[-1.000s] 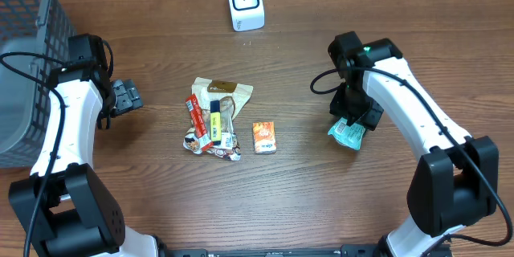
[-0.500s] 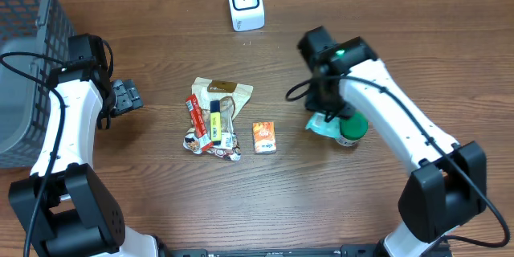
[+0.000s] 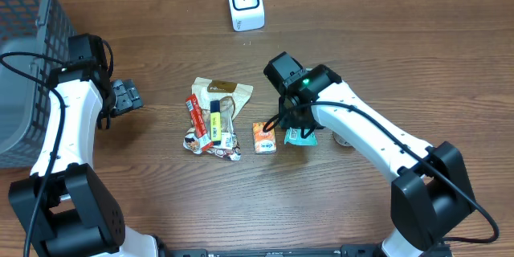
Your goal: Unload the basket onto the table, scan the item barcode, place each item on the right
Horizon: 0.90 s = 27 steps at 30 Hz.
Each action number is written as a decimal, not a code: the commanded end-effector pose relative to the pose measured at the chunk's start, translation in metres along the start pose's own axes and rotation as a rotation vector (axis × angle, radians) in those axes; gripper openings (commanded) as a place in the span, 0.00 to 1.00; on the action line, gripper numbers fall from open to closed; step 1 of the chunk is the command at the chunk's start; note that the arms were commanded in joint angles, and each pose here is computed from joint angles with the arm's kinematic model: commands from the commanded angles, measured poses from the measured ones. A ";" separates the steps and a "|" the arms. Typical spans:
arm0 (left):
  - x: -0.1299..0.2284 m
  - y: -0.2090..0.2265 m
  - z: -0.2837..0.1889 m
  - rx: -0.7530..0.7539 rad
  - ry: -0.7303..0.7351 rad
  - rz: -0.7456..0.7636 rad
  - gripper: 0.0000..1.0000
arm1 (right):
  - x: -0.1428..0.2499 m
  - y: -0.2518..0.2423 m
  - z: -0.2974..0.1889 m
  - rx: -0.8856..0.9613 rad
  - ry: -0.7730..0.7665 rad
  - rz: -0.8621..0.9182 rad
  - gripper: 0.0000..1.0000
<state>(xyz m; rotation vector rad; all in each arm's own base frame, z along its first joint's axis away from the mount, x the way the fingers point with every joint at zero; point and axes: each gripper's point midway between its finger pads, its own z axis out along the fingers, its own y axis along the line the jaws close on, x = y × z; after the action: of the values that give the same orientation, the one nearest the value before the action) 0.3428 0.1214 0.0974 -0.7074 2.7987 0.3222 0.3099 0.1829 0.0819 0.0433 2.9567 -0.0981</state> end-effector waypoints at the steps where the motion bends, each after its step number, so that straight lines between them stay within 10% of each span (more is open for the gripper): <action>1: -0.008 0.003 -0.010 -0.006 -0.036 0.004 1.00 | 0.002 -0.001 0.009 -0.001 -0.020 -0.057 0.50; 18: -0.008 0.003 -0.010 -0.006 -0.036 0.004 1.00 | 0.006 0.000 0.033 -0.016 -0.047 -0.057 0.69; 27: -0.008 0.003 -0.010 -0.006 -0.036 0.004 1.00 | 0.013 0.034 0.019 -0.199 0.022 -0.118 0.61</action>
<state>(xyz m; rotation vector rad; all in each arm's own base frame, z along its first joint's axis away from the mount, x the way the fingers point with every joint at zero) 0.3428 0.1215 0.0974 -0.7075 2.7986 0.3227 0.3042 0.1902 0.0453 -0.0960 2.9588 -0.0128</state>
